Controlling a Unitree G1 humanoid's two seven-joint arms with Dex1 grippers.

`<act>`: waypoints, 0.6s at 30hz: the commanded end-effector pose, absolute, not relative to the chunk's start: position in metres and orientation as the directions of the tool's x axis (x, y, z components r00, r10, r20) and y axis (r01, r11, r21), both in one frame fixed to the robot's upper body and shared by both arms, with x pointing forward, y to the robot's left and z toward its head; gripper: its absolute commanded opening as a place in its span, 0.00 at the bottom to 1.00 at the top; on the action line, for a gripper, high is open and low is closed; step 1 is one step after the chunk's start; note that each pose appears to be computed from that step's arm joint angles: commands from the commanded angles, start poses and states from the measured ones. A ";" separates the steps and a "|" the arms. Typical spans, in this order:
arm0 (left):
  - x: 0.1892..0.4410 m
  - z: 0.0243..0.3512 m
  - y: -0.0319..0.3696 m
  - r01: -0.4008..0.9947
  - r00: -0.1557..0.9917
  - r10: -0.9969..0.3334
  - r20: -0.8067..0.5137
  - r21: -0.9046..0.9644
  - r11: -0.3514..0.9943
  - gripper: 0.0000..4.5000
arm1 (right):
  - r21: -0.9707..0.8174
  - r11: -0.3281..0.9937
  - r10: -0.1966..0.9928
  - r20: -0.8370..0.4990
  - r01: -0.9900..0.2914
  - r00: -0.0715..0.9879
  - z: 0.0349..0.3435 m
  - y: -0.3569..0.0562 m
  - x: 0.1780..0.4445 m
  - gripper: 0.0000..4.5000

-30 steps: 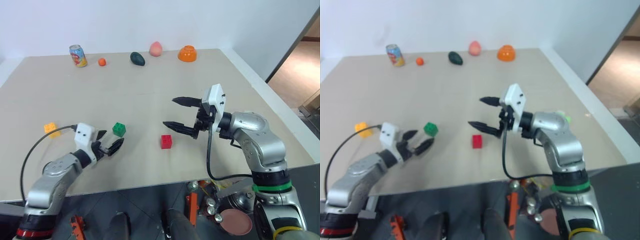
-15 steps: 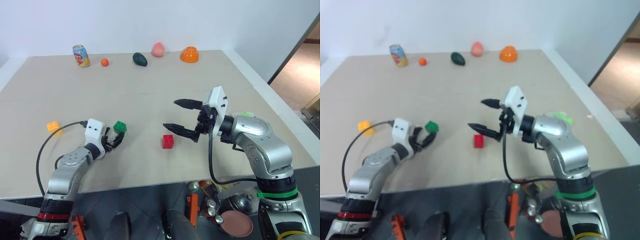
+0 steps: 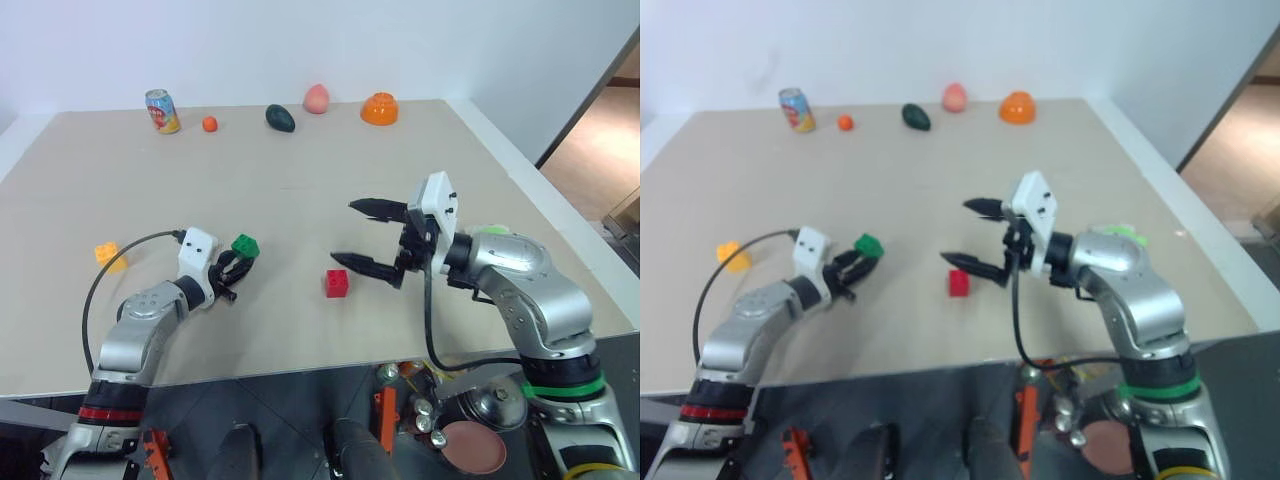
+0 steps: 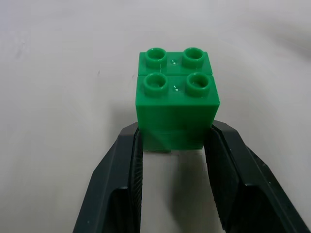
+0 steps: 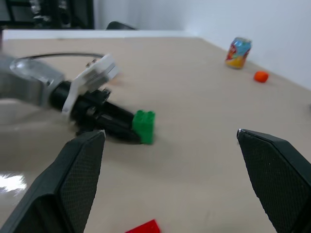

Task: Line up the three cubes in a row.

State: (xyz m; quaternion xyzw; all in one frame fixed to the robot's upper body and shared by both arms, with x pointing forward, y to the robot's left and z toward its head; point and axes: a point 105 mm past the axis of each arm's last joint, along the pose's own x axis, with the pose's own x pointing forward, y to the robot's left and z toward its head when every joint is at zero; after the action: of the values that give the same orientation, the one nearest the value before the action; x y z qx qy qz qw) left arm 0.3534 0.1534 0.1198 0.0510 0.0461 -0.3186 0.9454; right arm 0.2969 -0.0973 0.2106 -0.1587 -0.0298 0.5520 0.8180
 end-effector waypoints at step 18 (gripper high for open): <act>0.334 0.145 0.149 0.990 0.067 -0.946 -0.316 0.140 0.023 0.28 | -0.171 0.399 0.869 -0.241 -0.901 0.431 0.189 -0.147 0.242 1.00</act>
State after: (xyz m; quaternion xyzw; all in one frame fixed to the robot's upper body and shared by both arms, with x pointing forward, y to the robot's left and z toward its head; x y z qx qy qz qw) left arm 0.3342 0.1454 0.1431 0.1448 0.0639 -0.6701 0.7252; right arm 0.2470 -0.1490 0.1759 -0.1288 0.0817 0.5339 0.8317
